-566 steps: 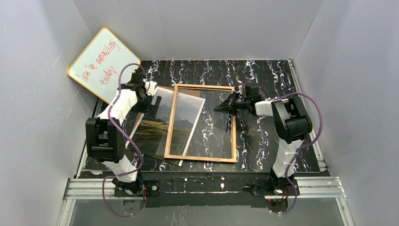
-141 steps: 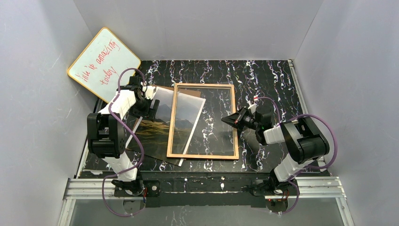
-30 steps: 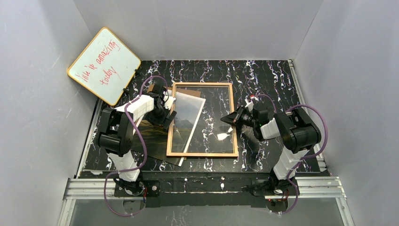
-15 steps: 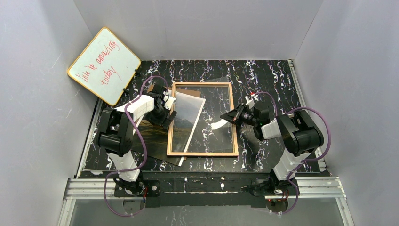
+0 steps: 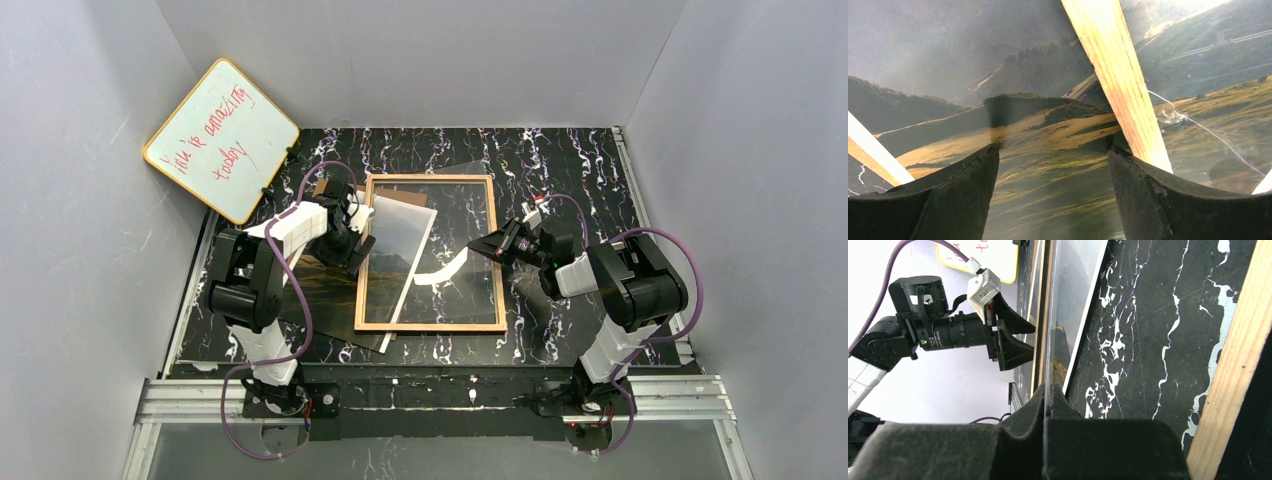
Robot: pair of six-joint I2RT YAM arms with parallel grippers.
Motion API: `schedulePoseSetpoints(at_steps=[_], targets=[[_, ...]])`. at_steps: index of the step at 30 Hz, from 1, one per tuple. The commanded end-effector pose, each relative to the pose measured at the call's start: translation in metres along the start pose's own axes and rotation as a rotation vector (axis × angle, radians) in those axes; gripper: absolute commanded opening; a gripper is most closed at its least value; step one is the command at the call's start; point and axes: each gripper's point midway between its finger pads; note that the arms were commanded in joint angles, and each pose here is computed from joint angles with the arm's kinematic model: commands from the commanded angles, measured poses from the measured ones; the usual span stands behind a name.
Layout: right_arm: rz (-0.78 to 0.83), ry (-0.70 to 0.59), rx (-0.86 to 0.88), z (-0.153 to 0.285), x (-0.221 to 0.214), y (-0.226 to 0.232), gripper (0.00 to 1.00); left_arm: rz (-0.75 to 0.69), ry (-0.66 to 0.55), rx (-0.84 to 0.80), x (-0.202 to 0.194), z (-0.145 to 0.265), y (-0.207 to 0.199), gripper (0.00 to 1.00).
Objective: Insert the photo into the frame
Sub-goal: Adjust the photo frame item on the photo frame.
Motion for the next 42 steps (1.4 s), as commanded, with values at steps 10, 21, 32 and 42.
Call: schedulePoseSetpoints(at_steps=[10, 21, 32, 42], targets=[[0.181, 0.016, -0.195, -0.009, 0.017, -0.006, 0.45, -0.020, 0.007, -0.022, 0.002, 0.003, -0.005, 0.77], [0.303, 0.059, -0.364, -0.016, 0.016, -0.012, 0.98, -0.024, 0.008, -0.016, 0.000, 0.003, -0.004, 0.77], [0.384, 0.078, -0.541, -0.011, 0.031, -0.021, 0.99, -0.029, 0.006, -0.012, -0.001, 0.004, -0.003, 0.77], [0.431, 0.085, -0.601, -0.011, 0.039, -0.022, 0.99, -0.035, 0.006, -0.005, -0.001, 0.004, -0.002, 0.77]])
Point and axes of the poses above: each gripper's point midway between its finger pads, its own z axis back along the fingers, its own y axis along the line the jaws close on, x = y × z, and after that the axes turned 8 degrees about z, right-handed
